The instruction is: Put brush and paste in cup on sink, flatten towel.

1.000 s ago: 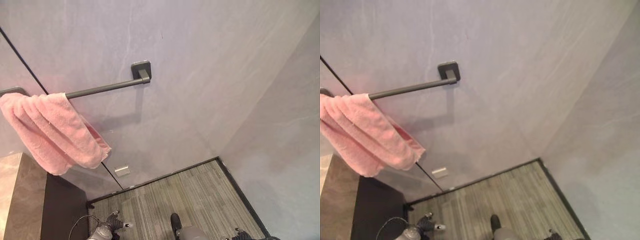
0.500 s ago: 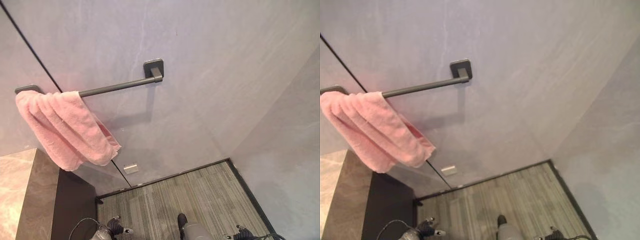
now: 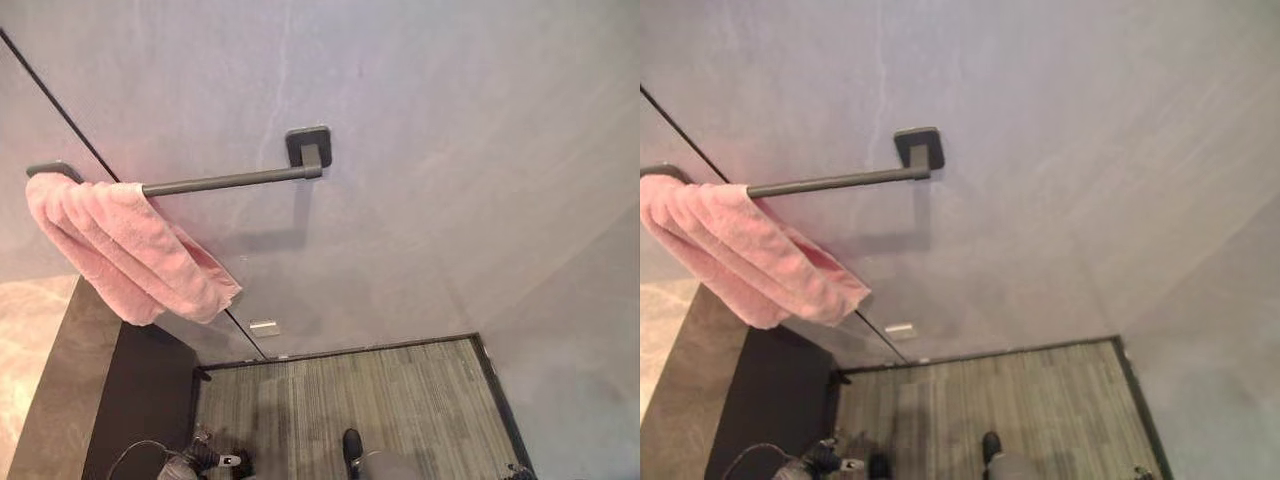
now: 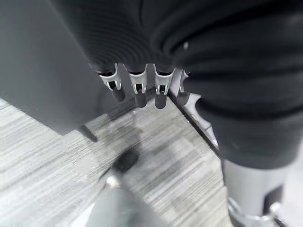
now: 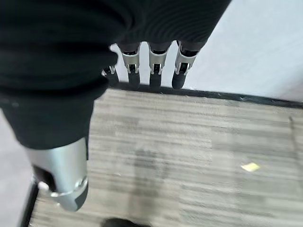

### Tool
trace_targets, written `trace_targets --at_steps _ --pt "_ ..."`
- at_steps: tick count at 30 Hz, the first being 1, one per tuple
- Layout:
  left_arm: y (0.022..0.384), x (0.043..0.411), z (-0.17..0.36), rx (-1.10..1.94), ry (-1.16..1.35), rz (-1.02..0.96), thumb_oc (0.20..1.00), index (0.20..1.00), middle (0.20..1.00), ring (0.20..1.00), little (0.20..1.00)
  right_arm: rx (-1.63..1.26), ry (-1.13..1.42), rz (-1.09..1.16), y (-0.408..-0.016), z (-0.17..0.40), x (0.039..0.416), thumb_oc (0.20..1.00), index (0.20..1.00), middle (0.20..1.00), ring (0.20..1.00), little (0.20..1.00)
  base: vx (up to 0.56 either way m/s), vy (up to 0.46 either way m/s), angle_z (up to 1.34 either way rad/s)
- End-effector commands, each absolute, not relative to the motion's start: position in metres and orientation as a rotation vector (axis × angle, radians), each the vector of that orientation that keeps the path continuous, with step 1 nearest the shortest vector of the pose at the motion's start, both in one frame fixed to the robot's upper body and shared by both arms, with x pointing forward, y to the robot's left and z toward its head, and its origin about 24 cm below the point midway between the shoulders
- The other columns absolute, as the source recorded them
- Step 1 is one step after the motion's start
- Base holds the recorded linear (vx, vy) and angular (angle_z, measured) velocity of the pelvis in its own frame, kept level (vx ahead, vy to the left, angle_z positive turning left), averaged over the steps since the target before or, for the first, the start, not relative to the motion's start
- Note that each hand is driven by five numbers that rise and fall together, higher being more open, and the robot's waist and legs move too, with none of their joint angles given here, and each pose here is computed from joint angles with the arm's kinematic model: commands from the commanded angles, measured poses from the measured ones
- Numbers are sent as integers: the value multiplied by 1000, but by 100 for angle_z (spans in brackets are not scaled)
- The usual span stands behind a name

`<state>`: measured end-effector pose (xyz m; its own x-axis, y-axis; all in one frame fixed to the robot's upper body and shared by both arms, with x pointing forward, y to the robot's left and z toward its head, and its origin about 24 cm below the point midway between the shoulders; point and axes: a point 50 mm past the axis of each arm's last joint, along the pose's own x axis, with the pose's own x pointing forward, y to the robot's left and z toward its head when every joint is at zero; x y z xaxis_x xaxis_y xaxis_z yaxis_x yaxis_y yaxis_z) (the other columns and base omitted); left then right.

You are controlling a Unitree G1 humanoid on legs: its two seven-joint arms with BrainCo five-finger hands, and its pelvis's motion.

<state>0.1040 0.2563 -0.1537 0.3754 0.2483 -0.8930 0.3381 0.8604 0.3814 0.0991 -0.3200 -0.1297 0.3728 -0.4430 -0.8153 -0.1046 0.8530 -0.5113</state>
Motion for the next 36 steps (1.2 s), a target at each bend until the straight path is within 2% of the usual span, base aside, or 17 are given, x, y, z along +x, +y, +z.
trace_targets --at_steps 1,5,12,21,23,25,26,30,34,35,36 --pt "269 125 -143 617 1124 -44 1000 1000 1000 1000 1000 -537 1148 -230 -317 -129 102 1000 1000 1000 1000 1000 33 238 -65" --pt "276 130 -138 661 1095 -44 1000 1000 1000 1000 1000 -524 1061 -133 -290 -132 127 1000 1000 1000 1000 1000 -6 189 -51" --pt "279 131 -137 639 1078 7 1000 1000 1000 1000 1000 -460 1038 -115 -268 -139 127 1000 1000 1000 1000 1000 21 56 -26" --pt "252 126 -146 657 1058 -118 1000 1000 1000 1000 1000 -425 1056 -136 -264 -143 118 1000 1000 1000 1000 1000 53 11 0" --pt "237 132 -148 697 1018 -215 1000 1000 1000 1000 1000 -426 1049 -138 -267 -142 121 1000 1000 1000 1000 1000 26 -8 3" --pt "213 146 -146 729 931 -336 1000 1000 1000 1000 1000 -409 1027 -148 -268 -139 126 1000 1000 1000 1000 1000 12 -19 1" --pt "188 166 -139 791 814 -466 1000 1000 1000 1000 1000 -432 1017 -125 -265 -139 132 1000 1000 1000 1000 1000 16 -35 4" --pt "124 210 -106 953 444 -796 1000 1000 1000 1000 1000 -503 1013 -88 -265 -136 143 1000 1000 1000 1000 1000 6 -16 2" --pt "95 250 -34 959 55 -873 1000 1000 1000 1000 1000 -500 981 -121 -272 -130 151 1000 1000 1000 1000 1000 -46 -19 6" --pt "89 258 1 936 -86 -883 1000 1000 1000 1000 1000 -493 984 -135 -275 -130 149 1000 1000 1000 1000 1000 -43 -23 11" --pt "91 258 3 937 -82 -882 1000 1000 1000 1000 1000 -491 984 -132 -274 -130 150 1000 1000 1000 1000 1000 -10 -29 20"
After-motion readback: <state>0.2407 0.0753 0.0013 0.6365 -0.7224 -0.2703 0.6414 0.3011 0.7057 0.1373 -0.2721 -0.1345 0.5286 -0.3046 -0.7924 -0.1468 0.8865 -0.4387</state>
